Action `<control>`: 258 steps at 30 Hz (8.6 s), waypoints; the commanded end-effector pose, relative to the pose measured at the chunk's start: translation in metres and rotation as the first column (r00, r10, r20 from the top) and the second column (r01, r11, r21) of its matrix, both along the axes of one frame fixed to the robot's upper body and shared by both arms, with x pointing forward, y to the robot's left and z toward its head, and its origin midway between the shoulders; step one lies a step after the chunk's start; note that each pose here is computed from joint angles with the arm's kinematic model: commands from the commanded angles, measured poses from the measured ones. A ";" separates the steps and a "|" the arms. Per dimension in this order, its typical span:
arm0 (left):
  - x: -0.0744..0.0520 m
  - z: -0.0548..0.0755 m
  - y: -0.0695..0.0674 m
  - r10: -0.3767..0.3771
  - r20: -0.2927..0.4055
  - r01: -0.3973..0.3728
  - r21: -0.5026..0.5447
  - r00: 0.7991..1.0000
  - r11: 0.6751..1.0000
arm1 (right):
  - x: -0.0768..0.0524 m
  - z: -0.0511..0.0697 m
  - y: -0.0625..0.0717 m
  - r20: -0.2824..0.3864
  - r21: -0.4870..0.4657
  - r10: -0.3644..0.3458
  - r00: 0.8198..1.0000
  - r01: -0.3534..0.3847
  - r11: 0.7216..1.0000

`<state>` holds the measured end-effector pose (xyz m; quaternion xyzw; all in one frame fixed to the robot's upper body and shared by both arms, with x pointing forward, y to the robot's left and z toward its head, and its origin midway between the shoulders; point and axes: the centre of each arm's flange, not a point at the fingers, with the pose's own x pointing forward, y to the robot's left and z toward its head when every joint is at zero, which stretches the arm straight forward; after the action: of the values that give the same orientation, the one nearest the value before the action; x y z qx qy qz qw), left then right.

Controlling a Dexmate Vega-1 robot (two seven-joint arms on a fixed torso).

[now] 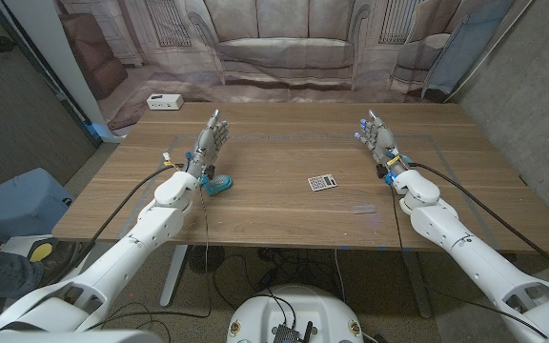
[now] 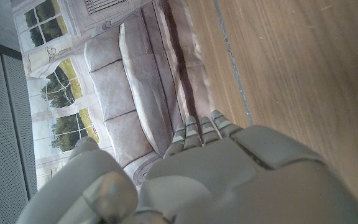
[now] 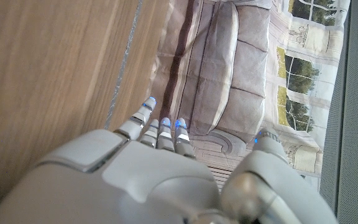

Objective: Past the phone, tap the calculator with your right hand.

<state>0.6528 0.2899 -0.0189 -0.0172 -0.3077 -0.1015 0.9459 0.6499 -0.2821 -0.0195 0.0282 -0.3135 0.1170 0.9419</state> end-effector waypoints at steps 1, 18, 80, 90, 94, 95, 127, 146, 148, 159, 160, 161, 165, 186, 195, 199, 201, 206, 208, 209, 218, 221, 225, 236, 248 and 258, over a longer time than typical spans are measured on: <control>-0.008 0.009 0.004 0.007 0.047 -0.008 0.008 0.999 1.000 | -0.006 0.007 0.009 0.072 0.009 0.024 0.997 -0.025 1.000; -0.028 0.023 0.020 0.051 0.095 -0.055 0.040 0.994 0.998 | -0.032 0.015 0.007 0.158 -0.037 0.015 0.987 -0.009 0.999; -0.041 0.039 0.024 -0.001 0.110 -0.008 0.086 0.994 0.996 | -0.117 -0.020 0.028 0.241 -0.138 -0.003 0.971 0.037 0.990; -0.039 0.039 0.026 -0.018 0.107 0.007 0.098 0.994 0.995 | -0.127 -0.025 0.035 0.263 -0.188 -0.054 0.963 0.106 0.976; -0.040 0.039 0.028 -0.016 0.115 0.005 0.095 0.993 0.995 | -0.134 -0.025 0.039 0.285 -0.229 -0.094 0.954 0.163 0.960; -0.040 0.038 0.029 -0.015 0.116 0.005 0.092 0.993 0.996 | -0.135 -0.025 0.040 0.290 -0.240 -0.101 0.952 0.175 0.955; -0.038 0.038 0.034 -0.072 0.134 0.054 0.133 0.988 0.990 | -0.154 -0.037 0.075 0.412 -0.420 -0.251 0.876 0.427 0.801; -0.033 0.035 0.035 -0.099 0.143 0.079 0.138 0.985 0.987 | -0.155 -0.030 0.087 0.499 -0.537 -0.323 0.804 0.580 0.613; -0.032 0.035 0.035 -0.100 0.146 0.080 0.134 0.984 0.988 | -0.157 -0.028 0.087 0.513 -0.550 -0.330 0.792 0.599 0.582; -0.033 0.033 0.031 -0.100 0.150 0.081 0.130 0.984 0.988 | -0.158 -0.027 0.088 0.524 -0.601 -0.330 0.785 0.616 0.510; -0.034 0.032 0.031 -0.100 0.149 0.081 0.129 0.984 0.988 | -0.157 -0.026 0.089 0.523 -0.609 -0.327 0.787 0.614 0.503; -0.034 0.031 0.031 -0.101 0.148 0.082 0.129 0.984 0.988 | -0.157 -0.026 0.089 0.522 -0.615 -0.326 0.788 0.613 0.497; -0.035 0.028 0.031 -0.099 0.145 0.081 0.126 0.984 0.989 | -0.156 -0.025 0.091 0.519 -0.637 -0.325 0.791 0.611 0.470; -0.038 0.025 0.028 -0.103 0.141 0.084 0.133 0.985 0.988 | -0.147 -0.017 0.096 0.446 -0.757 -0.337 0.829 0.551 0.352; -0.036 0.025 0.026 -0.109 0.137 0.090 0.134 0.985 0.987 | -0.147 -0.015 0.102 0.446 -0.802 -0.335 0.830 0.537 0.262; -0.036 0.026 0.025 -0.113 0.138 0.093 0.139 0.984 0.986 | -0.145 -0.015 0.105 0.453 -0.815 -0.329 0.829 0.534 0.224; -0.036 0.027 0.024 -0.113 0.139 0.094 0.139 0.984 0.986 | -0.144 -0.015 0.106 0.455 -0.819 -0.322 0.830 0.532 0.216; -0.036 0.028 0.025 -0.112 0.139 0.093 0.137 0.984 0.986 | -0.141 -0.014 0.110 0.454 -0.831 -0.311 0.835 0.523 0.191; -0.037 0.028 0.026 -0.107 0.139 0.088 0.133 0.984 0.987 | -0.140 -0.014 0.111 0.458 -0.833 -0.307 0.834 0.523 0.179; -0.037 0.028 0.027 -0.104 0.139 0.086 0.132 0.985 0.987 | -0.140 -0.014 0.112 0.460 -0.835 -0.305 0.834 0.522 0.170; -0.036 0.028 0.025 -0.113 0.130 0.096 0.132 0.985 0.987 | -0.136 -0.018 0.117 0.451 -0.850 -0.294 0.843 0.506 0.145; -0.037 0.029 0.023 -0.119 0.130 0.101 0.135 0.984 0.986 | -0.135 -0.020 0.119 0.444 -0.857 -0.294 0.846 0.497 0.137; -0.039 0.034 0.025 -0.109 0.144 0.089 0.138 0.984 0.986 | -0.134 -0.022 0.121 0.443 -0.860 -0.292 0.848 0.494 0.131; -0.034 0.028 0.024 -0.114 0.129 0.098 0.122 0.985 0.988 | -0.128 -0.025 0.123 0.415 -0.877 -0.296 0.860 0.465 0.121; -0.036 0.027 0.017 -0.133 0.125 0.114 0.146 0.983 0.983 | -0.120 -0.031 0.125 0.378 -0.894 -0.295 0.877 0.429 0.128; -0.034 0.027 0.014 -0.140 0.118 0.122 0.151 0.983 0.981 | -0.114 -0.034 0.125 0.362 -0.903 -0.311 0.879 0.414 0.118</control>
<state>0.6179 0.3081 0.0082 0.0343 -0.3609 -0.1803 0.9144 0.5300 -0.1575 -0.0502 -0.6410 -0.2215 0.0512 0.7331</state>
